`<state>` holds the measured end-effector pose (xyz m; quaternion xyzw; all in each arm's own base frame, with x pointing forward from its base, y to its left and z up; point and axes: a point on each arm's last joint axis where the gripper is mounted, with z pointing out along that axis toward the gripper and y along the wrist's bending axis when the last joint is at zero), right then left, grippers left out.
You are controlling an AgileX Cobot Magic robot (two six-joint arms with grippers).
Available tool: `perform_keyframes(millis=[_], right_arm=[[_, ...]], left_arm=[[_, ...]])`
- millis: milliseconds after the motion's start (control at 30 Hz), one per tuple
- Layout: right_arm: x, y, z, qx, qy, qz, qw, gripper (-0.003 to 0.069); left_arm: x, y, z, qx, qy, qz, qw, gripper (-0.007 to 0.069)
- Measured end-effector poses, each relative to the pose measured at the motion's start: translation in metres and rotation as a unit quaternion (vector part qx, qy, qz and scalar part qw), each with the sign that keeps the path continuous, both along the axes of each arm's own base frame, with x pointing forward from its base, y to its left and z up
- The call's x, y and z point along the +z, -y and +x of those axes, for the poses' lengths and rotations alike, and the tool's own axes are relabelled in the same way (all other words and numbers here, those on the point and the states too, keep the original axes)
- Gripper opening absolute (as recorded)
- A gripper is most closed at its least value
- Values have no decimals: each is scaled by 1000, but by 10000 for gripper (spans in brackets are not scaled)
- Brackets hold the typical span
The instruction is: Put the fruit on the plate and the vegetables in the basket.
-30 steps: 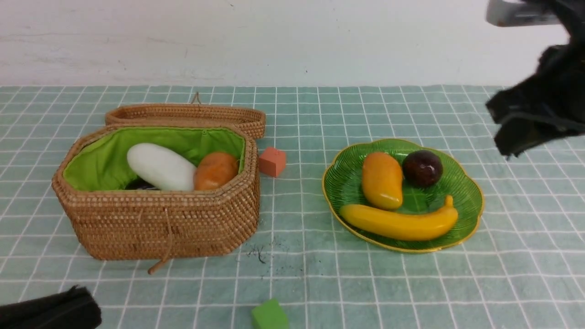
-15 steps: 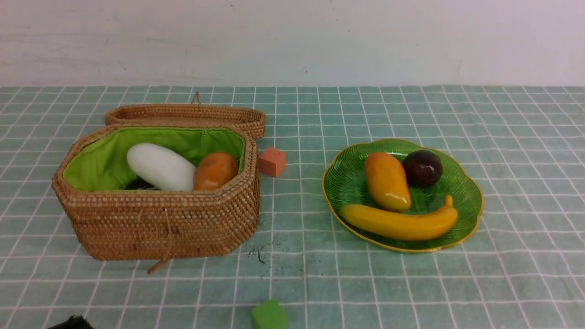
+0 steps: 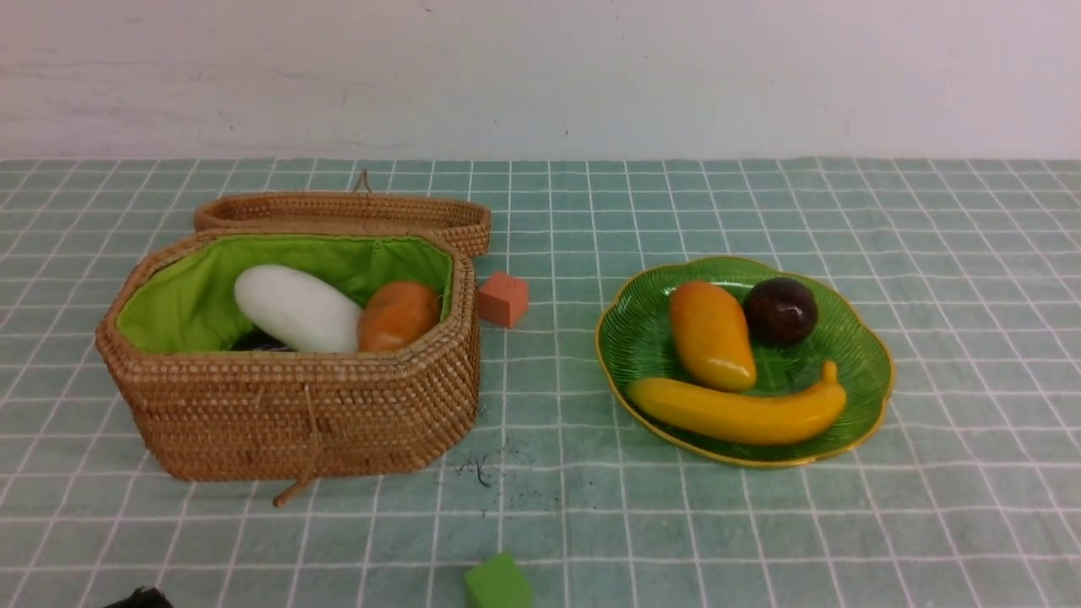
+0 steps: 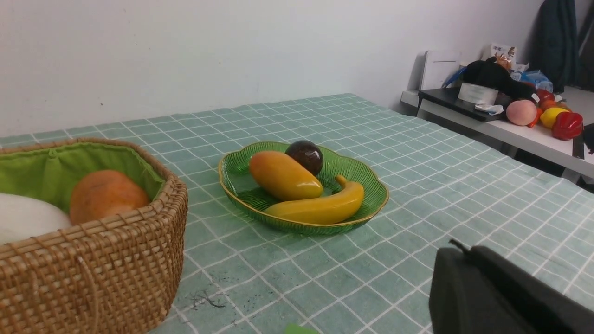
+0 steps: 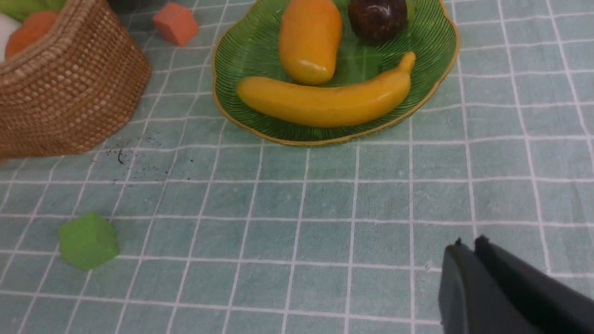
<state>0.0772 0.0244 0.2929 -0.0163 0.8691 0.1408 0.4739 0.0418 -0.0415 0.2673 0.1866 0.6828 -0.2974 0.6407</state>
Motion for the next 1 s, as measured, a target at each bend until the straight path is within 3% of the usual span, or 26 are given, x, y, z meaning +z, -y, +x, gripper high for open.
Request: perform_keyframes(millis=[200, 367, 533, 667, 833, 1000], right_arm=[[-13, 2, 2, -3, -10, -23, 1000, 33], [-21, 8, -1, -18, 58, -40, 997, -13], [-76, 19, -17, -88, 131, -36, 987, -18], [-112, 22, -22, -99, 147, -55, 983, -18], [-119, 22, -24, -89, 138, -76, 984, -18], [-120, 18, -25, -90, 124, -31, 988, -18]], left_arm=[[0, 0, 0, 0, 0, 0, 1000, -13], [0, 0, 0, 0, 0, -1, 1000, -13], [0, 0, 0, 0, 0, 0, 1000, -13], [0, 0, 0, 0, 0, 0, 1000, -13], [0, 0, 0, 0, 0, 0, 1000, -13], [-1, 0, -1, -3, -3, 2, 1000, -13]])
